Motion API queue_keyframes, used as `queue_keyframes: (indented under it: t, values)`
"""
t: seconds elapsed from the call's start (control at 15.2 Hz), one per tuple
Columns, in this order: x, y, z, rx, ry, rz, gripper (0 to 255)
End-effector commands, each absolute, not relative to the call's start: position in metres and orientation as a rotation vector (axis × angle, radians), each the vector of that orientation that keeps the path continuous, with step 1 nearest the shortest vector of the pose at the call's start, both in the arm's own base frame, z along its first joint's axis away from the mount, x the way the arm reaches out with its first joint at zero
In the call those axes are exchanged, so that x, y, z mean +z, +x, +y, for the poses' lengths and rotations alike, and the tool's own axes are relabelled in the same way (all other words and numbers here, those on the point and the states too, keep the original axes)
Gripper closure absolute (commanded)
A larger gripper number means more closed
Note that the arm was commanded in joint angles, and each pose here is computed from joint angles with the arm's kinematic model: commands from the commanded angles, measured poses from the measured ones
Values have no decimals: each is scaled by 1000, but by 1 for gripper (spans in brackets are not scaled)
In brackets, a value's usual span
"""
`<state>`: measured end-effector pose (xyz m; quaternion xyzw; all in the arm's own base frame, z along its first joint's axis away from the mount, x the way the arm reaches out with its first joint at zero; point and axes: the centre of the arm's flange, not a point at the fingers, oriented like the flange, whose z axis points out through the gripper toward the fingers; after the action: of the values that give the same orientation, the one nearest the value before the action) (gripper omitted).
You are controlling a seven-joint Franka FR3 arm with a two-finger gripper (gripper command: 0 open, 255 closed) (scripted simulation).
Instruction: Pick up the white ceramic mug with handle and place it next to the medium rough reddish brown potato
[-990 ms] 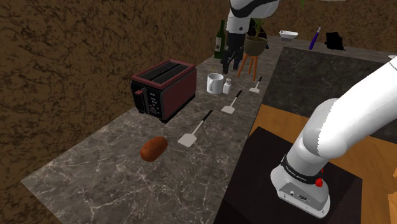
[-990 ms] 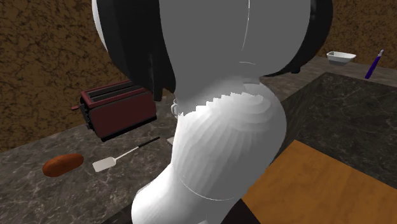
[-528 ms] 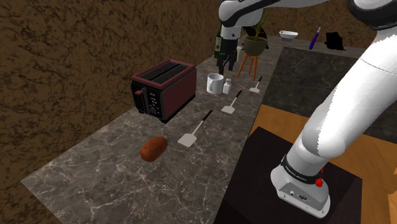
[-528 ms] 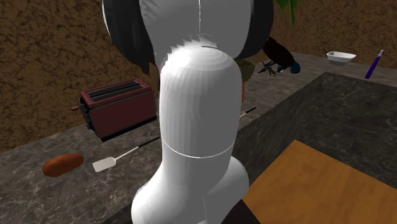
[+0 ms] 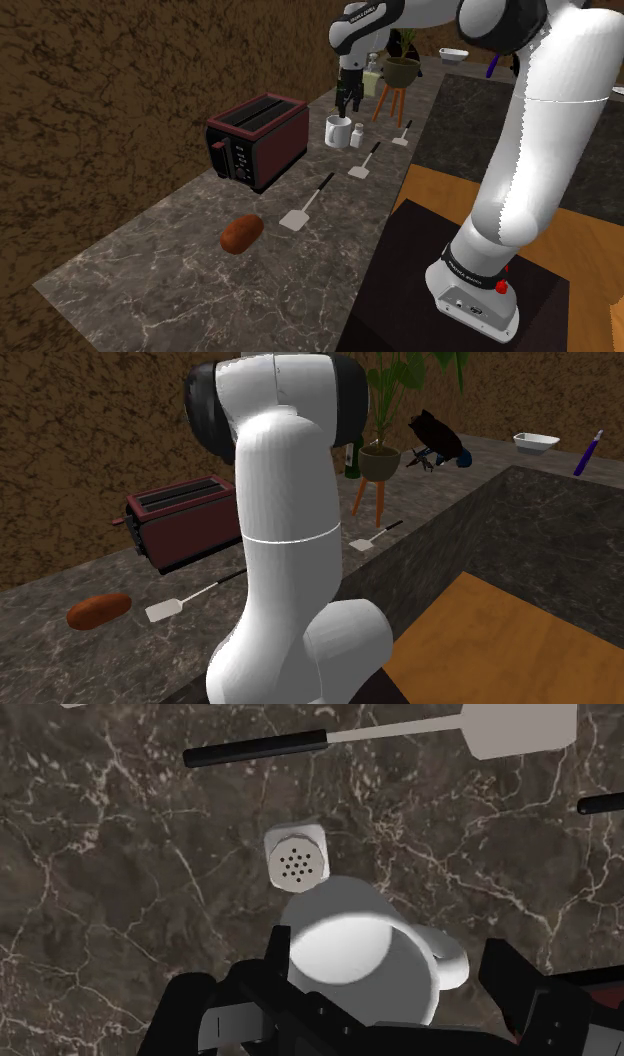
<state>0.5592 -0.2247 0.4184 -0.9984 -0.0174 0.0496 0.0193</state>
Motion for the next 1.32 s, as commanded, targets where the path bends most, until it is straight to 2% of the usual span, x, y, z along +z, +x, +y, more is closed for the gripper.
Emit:
queue_keyframes:
  t: [0.0, 0.26, 0.73, 1.25]
  values:
    - [407, 573, -238, 163, -3106, -58, 0]
    - [386, 606, -270, 179, -3118, -64, 0]
    - [349, 602, -270, 179, -3118, -64, 0]
    - [346, 601, -270, 179, -3118, -64, 0]
